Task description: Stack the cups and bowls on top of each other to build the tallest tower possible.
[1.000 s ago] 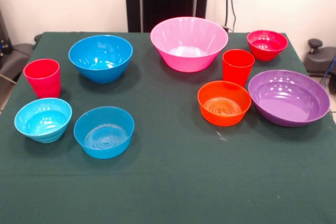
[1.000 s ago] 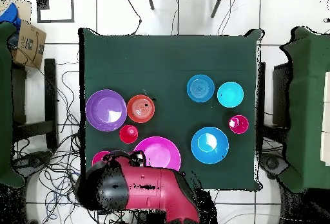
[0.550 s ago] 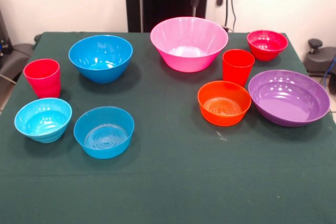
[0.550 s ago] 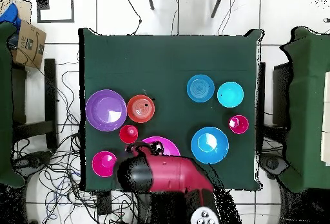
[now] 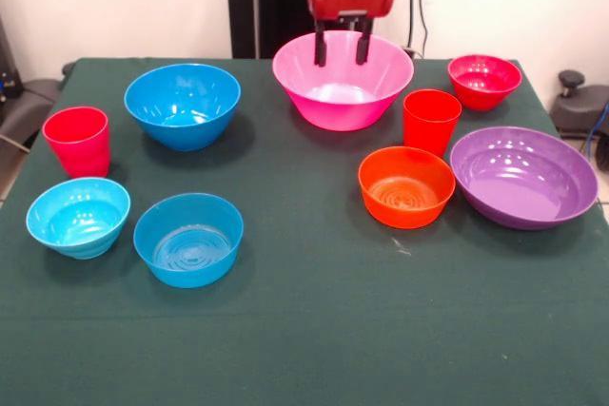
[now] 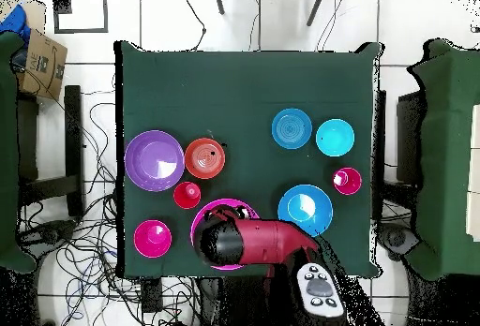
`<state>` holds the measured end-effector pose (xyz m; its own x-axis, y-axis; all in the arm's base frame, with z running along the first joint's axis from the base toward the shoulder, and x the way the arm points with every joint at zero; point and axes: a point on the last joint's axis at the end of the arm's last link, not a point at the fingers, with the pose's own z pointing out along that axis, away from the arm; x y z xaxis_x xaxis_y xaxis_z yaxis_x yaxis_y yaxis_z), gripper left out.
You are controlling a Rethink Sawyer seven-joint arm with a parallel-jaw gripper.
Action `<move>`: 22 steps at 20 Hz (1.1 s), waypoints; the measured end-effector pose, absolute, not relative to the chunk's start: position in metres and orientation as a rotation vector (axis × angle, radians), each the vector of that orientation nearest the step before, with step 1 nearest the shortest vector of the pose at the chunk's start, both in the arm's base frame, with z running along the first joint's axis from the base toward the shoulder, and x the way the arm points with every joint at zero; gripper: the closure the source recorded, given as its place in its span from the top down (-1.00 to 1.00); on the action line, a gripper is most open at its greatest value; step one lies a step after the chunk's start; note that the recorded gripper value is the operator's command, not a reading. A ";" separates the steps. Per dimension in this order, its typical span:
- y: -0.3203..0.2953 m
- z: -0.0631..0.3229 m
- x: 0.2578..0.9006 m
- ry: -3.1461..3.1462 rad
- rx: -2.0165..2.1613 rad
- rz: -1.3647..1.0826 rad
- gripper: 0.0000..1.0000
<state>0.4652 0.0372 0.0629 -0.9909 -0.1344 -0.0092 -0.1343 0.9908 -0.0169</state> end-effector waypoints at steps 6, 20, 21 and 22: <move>0.033 0.047 0.462 3.145 -0.234 -0.018 1.00; 0.013 0.059 0.484 3.112 -0.187 -0.046 1.00; 0.010 0.062 0.488 3.109 -0.181 -0.051 1.00; 0.007 0.065 0.491 3.105 -0.176 -0.056 1.00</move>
